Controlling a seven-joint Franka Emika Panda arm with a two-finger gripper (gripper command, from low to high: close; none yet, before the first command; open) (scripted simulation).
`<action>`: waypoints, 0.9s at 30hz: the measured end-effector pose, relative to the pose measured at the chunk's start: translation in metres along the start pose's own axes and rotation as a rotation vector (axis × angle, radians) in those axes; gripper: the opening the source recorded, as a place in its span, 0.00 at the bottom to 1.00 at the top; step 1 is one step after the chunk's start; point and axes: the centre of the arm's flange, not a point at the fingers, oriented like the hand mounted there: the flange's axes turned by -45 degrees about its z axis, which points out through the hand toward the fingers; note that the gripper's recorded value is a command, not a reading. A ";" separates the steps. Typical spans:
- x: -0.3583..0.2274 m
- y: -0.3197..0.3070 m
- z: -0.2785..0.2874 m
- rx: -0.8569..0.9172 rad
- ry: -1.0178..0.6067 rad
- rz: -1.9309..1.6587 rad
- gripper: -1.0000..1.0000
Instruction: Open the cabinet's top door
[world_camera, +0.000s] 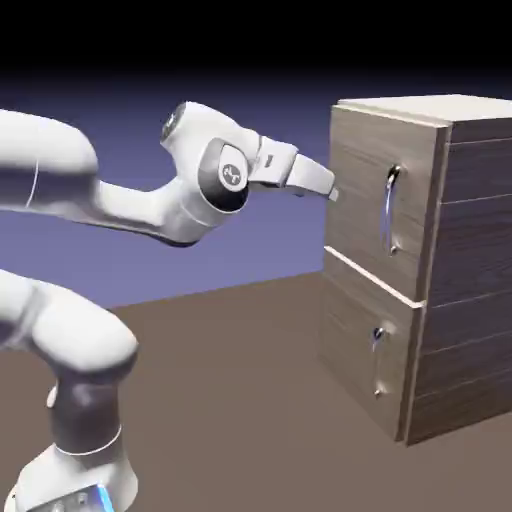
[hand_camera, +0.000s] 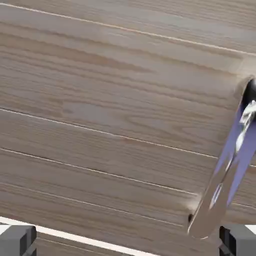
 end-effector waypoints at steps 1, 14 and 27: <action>0.000 0.002 -0.002 -0.003 0.013 0.000 0.50; -0.014 0.037 -0.002 -0.040 0.191 0.034 0.50; -0.045 0.061 0.044 -0.054 0.370 0.128 0.50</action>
